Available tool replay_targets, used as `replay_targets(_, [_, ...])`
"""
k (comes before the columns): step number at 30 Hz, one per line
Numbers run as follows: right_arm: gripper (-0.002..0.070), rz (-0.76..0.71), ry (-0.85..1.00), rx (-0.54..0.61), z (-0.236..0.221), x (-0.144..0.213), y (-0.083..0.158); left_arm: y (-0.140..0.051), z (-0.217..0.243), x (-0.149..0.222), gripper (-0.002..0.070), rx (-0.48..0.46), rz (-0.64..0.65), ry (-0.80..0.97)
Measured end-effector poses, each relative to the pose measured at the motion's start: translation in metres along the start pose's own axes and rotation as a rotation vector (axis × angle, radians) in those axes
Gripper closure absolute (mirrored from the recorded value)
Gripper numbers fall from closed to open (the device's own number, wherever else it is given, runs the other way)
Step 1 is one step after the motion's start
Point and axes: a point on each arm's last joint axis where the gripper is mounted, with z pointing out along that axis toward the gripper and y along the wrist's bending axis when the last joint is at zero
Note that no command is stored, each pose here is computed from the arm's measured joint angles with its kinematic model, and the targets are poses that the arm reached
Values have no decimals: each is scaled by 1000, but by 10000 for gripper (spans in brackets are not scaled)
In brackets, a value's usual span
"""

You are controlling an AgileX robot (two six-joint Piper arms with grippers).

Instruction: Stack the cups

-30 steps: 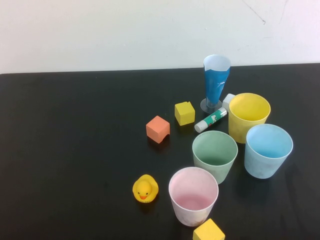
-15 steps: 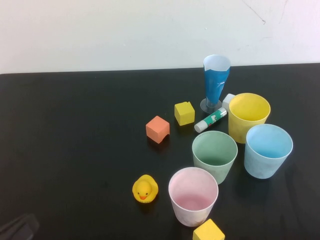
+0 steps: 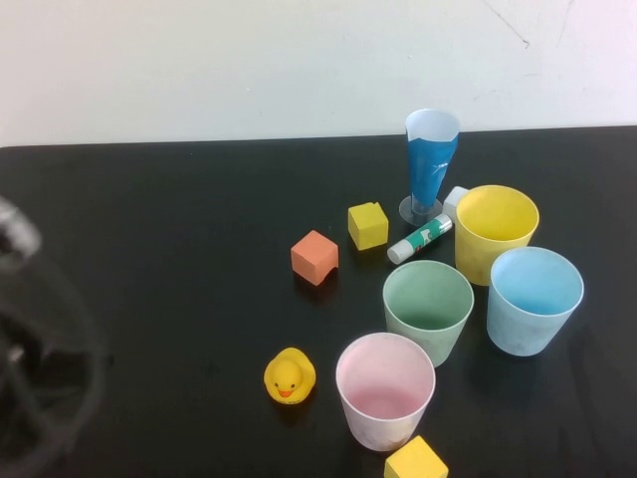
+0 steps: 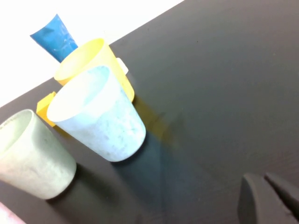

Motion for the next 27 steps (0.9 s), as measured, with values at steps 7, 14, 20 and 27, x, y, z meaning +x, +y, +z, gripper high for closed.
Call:
replay_targets(7, [679,-14,0,0,0,0,0,4,53,-39,631,107,46,199])
replay_targets(14, [679,-28,0,0,0,0,0,-22,111,-72,286,107,157,376])
replay_targets(20, [679,-37,0,0,0,0,0,-46,156,-95,167,120,213,435])
replay_targets(27, [679,-51,0,0,0,0,0,-52,211,-101,174,130,212,522])
